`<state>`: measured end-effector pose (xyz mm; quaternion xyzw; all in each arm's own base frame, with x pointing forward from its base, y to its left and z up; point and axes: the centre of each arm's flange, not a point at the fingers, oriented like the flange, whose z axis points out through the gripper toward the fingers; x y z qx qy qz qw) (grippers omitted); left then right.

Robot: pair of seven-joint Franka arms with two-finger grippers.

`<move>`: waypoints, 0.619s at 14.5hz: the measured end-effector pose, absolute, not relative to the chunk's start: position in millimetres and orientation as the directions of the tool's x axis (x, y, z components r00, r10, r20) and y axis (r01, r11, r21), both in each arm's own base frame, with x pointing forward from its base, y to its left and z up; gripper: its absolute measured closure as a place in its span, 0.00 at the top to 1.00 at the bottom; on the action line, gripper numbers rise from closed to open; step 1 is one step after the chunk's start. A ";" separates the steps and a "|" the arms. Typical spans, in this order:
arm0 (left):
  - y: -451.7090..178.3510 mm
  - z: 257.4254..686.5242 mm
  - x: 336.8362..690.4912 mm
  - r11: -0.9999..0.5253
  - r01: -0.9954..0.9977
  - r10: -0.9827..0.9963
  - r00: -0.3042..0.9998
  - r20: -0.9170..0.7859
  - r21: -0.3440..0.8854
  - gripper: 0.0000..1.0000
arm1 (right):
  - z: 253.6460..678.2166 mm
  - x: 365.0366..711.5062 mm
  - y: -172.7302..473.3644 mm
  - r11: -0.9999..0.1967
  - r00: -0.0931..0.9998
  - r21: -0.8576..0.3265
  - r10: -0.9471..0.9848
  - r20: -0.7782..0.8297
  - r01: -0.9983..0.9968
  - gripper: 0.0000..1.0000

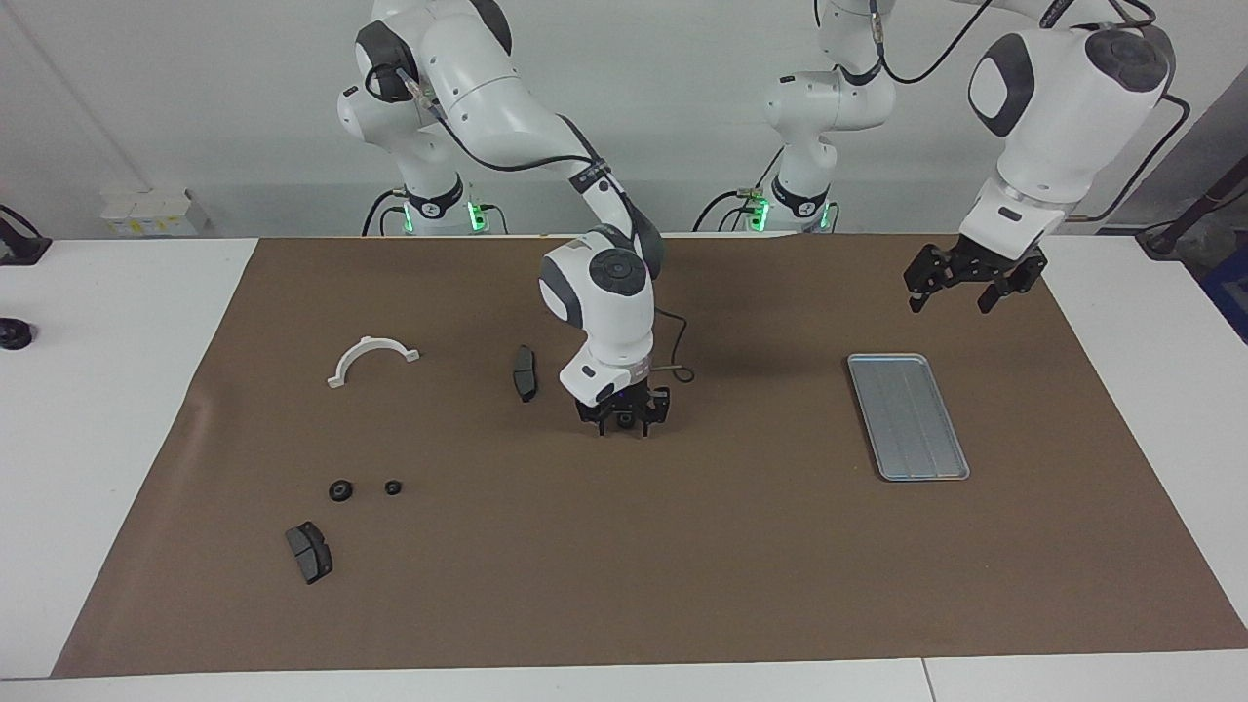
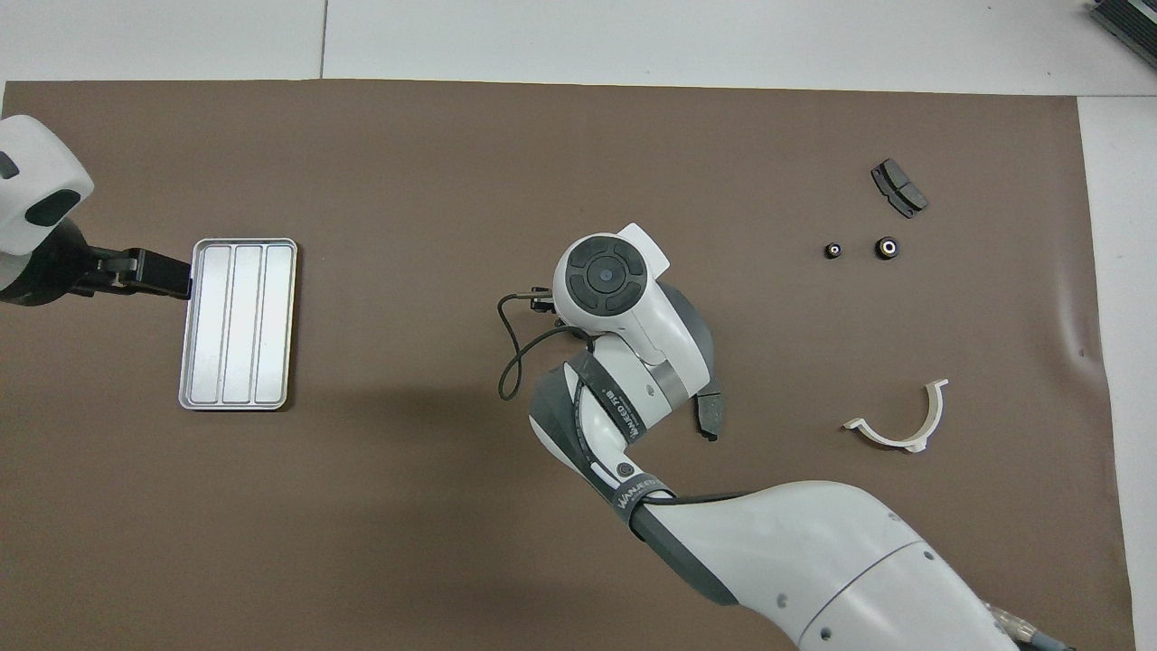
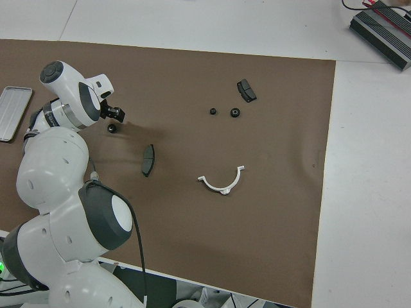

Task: Place bearing gear from tray to pile
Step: 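Grasp the third gear with the right gripper while the left gripper withdraws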

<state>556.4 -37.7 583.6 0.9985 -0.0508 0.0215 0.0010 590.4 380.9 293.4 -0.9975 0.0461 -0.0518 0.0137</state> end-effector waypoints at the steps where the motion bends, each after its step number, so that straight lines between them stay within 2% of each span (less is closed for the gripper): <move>1: -40.3 596.5 551.9 -0.994 -0.107 -0.106 0.993 0.053 -0.001 1.00 | 292.1 588.9 381.8 -0.995 0.990 -0.031 -0.101 0.099 -0.098 0.70; 5: -45.3 631.4 544.9 -0.993 -0.116 -0.116 0.991 0.073 -0.002 1.00 | 285.7 584.9 380.8 -0.993 0.989 -0.024 -0.115 0.088 -0.114 0.63; 9: -39.3 619.2 548.9 -0.992 -0.128 -0.128 0.990 0.051 -0.002 1.00 | 287.1 577.2 390.1 -0.989 0.985 -0.025 -0.150 0.080 -0.149 0.58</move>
